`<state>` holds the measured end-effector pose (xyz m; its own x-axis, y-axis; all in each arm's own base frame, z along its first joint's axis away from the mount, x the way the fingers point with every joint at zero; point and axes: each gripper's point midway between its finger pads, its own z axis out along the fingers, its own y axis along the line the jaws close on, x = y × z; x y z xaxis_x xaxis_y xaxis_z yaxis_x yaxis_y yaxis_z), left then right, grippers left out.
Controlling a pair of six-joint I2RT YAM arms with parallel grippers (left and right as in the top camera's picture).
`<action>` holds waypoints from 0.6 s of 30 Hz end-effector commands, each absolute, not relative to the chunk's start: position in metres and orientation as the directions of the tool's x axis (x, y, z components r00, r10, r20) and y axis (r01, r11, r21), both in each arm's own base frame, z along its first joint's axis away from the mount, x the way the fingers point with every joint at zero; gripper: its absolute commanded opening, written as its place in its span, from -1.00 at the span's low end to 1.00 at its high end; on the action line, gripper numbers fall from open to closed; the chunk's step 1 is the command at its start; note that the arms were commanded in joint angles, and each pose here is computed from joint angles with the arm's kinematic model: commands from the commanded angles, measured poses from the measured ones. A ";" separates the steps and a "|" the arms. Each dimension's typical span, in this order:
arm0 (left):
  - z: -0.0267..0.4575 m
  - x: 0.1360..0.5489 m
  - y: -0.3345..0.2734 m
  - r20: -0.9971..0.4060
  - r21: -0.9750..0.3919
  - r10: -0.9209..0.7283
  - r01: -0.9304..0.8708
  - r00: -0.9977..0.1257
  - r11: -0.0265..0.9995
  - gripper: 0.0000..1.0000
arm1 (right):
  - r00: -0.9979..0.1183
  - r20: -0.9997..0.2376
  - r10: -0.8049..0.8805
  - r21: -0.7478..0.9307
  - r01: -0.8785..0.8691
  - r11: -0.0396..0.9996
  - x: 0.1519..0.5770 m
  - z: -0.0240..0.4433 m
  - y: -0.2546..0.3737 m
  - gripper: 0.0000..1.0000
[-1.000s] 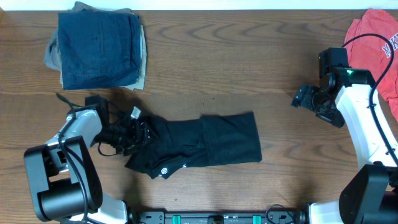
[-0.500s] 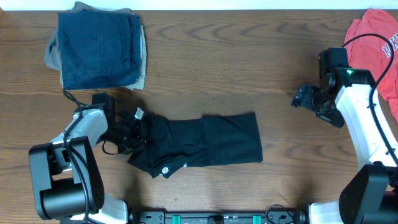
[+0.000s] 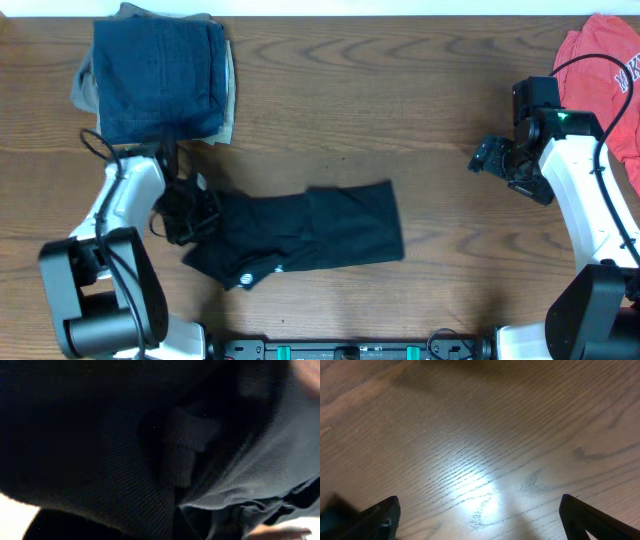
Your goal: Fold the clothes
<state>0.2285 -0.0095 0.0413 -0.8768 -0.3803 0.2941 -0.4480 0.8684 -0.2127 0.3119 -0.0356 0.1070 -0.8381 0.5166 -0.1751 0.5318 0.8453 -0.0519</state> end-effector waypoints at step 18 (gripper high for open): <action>0.173 0.258 -0.052 0.045 -0.166 -0.285 -0.288 -0.958 0.943 -0.88 | -0.839 -0.187 0.512 -0.067 0.531 0.845 0.312 0.109 -0.040 0.98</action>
<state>0.2554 -0.0337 0.1651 -0.9489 -0.3067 0.0748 -0.3149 0.9360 -0.1574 0.3119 -0.0356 0.1070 -0.8381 0.5166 -0.1751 0.5318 0.8453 -0.0519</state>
